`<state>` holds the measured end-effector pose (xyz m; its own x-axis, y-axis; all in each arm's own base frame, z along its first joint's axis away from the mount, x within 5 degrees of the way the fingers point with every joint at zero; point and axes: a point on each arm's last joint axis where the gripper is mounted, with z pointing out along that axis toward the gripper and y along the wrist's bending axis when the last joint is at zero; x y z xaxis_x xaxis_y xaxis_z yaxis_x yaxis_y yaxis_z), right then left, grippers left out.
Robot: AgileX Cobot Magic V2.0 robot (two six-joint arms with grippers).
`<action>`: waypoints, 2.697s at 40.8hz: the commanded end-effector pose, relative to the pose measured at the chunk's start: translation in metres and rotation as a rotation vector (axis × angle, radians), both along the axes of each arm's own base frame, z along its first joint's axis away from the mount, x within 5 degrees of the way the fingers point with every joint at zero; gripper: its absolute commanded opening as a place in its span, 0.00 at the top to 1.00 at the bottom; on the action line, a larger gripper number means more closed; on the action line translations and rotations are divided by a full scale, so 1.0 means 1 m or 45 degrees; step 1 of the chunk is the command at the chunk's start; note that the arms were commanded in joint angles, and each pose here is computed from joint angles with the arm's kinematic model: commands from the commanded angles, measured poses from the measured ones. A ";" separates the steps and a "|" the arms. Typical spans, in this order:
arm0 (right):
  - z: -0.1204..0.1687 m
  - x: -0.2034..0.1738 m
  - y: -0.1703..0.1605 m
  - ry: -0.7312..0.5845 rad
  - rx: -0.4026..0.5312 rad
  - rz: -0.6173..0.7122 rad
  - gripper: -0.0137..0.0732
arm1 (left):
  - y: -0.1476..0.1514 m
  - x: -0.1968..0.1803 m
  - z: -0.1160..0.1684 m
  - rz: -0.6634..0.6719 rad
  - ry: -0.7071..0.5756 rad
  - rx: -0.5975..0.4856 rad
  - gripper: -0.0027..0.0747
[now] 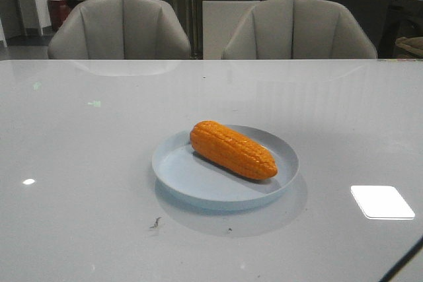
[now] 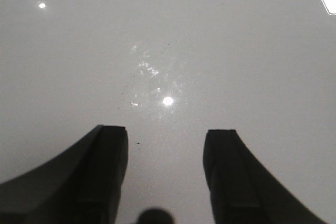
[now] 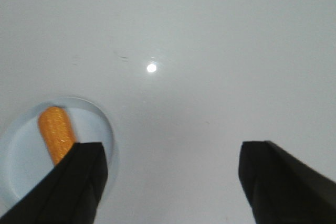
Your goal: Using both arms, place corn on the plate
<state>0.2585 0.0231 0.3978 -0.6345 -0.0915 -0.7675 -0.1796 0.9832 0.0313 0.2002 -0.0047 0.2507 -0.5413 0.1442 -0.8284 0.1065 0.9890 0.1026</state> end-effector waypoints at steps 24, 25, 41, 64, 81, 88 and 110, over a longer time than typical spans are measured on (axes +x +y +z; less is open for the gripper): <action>-0.075 -0.100 -0.026 -0.080 -0.005 -0.151 0.13 | 0.001 0.004 0.018 0.019 -0.148 -0.011 0.45; -0.077 -0.100 -0.025 -0.077 -0.001 -0.141 0.13 | 0.001 0.004 0.018 0.019 -0.148 -0.011 0.45; -0.080 -0.099 -0.020 -0.074 0.000 -0.106 0.13 | 0.001 0.005 0.019 0.020 -0.155 -0.011 0.84; -0.080 -0.099 -0.020 -0.074 0.000 -0.106 0.13 | 0.001 0.005 0.018 0.020 -0.153 -0.011 0.84; -0.080 -0.099 -0.020 -0.074 0.000 -0.106 0.13 | 0.001 -0.050 0.066 0.017 -0.509 -0.031 0.84; -0.080 -0.099 -0.020 -0.074 0.000 -0.106 0.13 | 0.001 -0.088 0.080 0.032 -0.705 -0.116 0.84; -0.080 -0.099 -0.020 -0.074 0.000 -0.106 0.13 | 0.001 -0.144 0.048 0.017 -0.858 -0.164 0.84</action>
